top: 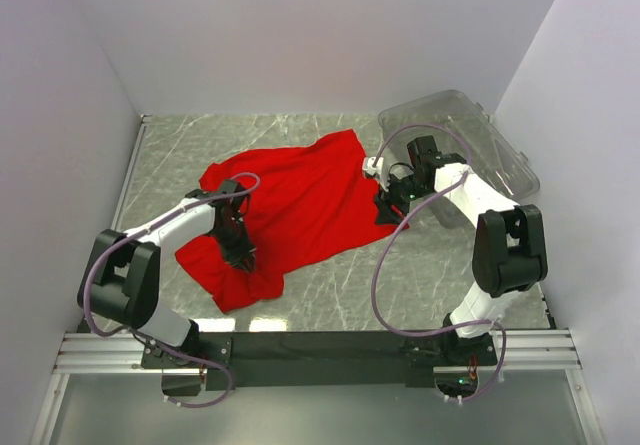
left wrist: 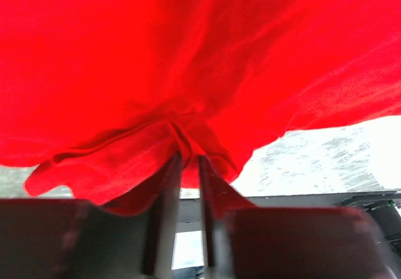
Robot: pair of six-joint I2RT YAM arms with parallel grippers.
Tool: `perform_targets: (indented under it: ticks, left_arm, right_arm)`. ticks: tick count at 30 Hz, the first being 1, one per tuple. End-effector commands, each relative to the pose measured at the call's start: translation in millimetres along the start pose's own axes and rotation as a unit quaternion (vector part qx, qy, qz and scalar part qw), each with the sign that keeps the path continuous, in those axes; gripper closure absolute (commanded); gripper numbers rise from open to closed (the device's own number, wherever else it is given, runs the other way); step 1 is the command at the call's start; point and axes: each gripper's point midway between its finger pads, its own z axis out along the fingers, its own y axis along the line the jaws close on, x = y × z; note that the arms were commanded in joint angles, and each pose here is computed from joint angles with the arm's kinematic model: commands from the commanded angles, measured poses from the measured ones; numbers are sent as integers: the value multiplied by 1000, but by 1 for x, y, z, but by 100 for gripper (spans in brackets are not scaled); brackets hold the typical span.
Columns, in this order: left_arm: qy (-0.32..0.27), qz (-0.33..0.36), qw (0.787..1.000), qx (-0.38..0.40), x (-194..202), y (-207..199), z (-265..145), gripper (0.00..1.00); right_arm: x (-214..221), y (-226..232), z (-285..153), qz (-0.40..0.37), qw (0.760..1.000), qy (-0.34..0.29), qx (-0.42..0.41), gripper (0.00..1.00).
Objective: Fold and stack the t-shirts
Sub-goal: Flatten the tshirt out
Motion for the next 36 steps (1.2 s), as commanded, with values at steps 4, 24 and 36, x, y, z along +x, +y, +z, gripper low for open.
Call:
perform_targets:
  ticks: [4, 24, 36]
  left_arm:
    - [8, 14, 1000, 12, 5, -10, 5, 92]
    - [189, 31, 971, 141, 164, -10, -59, 90]
    - [18, -7, 998, 59, 114, -16, -88, 36]
  right_arm:
    - [-13, -2, -8, -16, 1000, -19, 5, 39]
    - [-20, -2, -9, -23, 999, -31, -7, 39]
    - [-26, -8, -10, -34, 999, -36, -6, 39]
